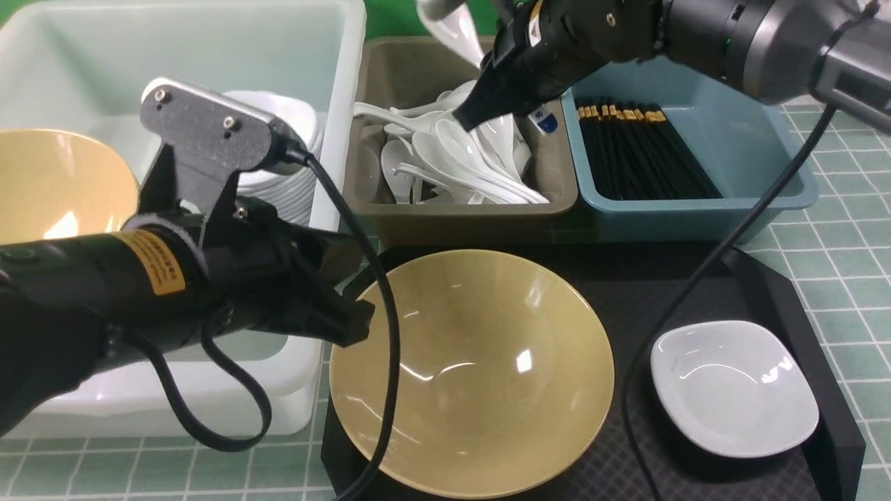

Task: On blue table put chopsticks spoon bowls plates into blue grey white boxes.
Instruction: 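Place the white spoon into the bin of spoons with the right gripper, then grasp the large bowl on the tray by its rim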

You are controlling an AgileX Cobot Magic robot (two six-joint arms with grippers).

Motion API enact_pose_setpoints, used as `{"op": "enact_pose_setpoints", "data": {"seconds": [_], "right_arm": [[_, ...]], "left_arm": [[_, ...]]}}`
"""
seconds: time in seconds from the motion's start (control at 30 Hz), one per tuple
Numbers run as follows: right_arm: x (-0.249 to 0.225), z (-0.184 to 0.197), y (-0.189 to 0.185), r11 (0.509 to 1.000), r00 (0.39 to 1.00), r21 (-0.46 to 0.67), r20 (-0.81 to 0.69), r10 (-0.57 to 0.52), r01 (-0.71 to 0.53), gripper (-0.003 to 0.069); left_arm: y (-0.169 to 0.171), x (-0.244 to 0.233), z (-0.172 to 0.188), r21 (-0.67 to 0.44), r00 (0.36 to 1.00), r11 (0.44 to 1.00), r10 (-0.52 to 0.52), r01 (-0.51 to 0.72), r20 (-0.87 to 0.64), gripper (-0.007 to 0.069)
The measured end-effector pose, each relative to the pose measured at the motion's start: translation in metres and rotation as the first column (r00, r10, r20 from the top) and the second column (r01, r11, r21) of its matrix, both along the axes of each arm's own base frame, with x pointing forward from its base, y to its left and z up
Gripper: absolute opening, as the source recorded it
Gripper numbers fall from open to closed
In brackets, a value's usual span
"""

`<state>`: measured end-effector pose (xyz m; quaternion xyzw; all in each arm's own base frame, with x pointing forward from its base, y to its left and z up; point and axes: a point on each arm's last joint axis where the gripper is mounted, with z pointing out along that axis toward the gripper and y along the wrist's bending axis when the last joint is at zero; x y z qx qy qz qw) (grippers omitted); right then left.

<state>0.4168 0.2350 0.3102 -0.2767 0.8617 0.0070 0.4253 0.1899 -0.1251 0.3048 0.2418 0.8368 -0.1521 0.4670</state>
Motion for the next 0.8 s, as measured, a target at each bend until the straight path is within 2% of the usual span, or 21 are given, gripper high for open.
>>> {"op": "enact_pose_setpoints", "data": {"seconds": [0.17,0.3,0.4,0.43,0.47,0.5,0.53,0.6,0.73,0.8], "right_arm": [[0.023,-0.032,0.001,0.998,0.999,0.061,0.011,-0.030,0.029,0.0139],[0.030,-0.049,0.003,0.997,0.999,0.072,-0.004,-0.040,0.040,0.0196],[0.030,-0.046,0.002,0.994,0.998,0.096,-0.004,-0.057,0.057,0.0374],[0.030,-0.045,0.002,0.994,0.998,0.097,-0.002,-0.057,0.057,0.0384],[0.027,-0.037,-0.001,0.993,0.998,0.098,0.001,-0.062,0.061,0.0447],[0.027,-0.036,-0.001,0.994,0.998,0.094,-0.003,-0.063,0.063,0.0463],[0.021,-0.023,-0.005,0.993,0.997,0.093,0.000,-0.071,0.070,0.0510],[0.011,-0.002,-0.012,0.994,0.997,0.073,-0.002,-0.076,0.076,0.0547],[-0.011,0.038,-0.027,0.997,0.998,0.029,0.014,-0.067,0.067,0.0554],[-0.033,0.067,-0.042,0.998,0.998,-0.016,0.006,-0.066,0.066,0.0529]], "left_arm": [[0.001,-0.002,-0.003,0.021,1.000,1.000,-0.003,0.004,-0.031,0.0001],[0.002,-0.004,-0.006,0.045,0.998,0.999,-0.004,0.008,-0.069,0.0001],[0.003,-0.006,-0.009,0.066,0.995,0.998,-0.005,0.012,-0.102,0.0001],[0.003,-0.006,-0.009,0.069,0.994,0.998,-0.005,0.013,-0.106,0.0001],[0.003,-0.006,-0.008,0.080,0.992,0.997,-0.006,0.016,-0.124,0.0001],[0.003,-0.006,-0.007,0.080,0.992,0.997,-0.006,0.016,-0.124,0.0001],[0.001,-0.004,-0.001,0.099,0.989,0.995,-0.009,0.024,-0.150,0.0001],[-0.002,0.002,0.015,0.127,0.988,0.991,-0.020,0.039,-0.153,0.0001],[-0.010,0.017,0.038,0.209,0.983,0.975,-0.034,0.072,-0.183,0.0001],[-0.020,0.035,0.058,0.281,0.977,0.952,-0.061,0.118,-0.205,0.0001]]}}
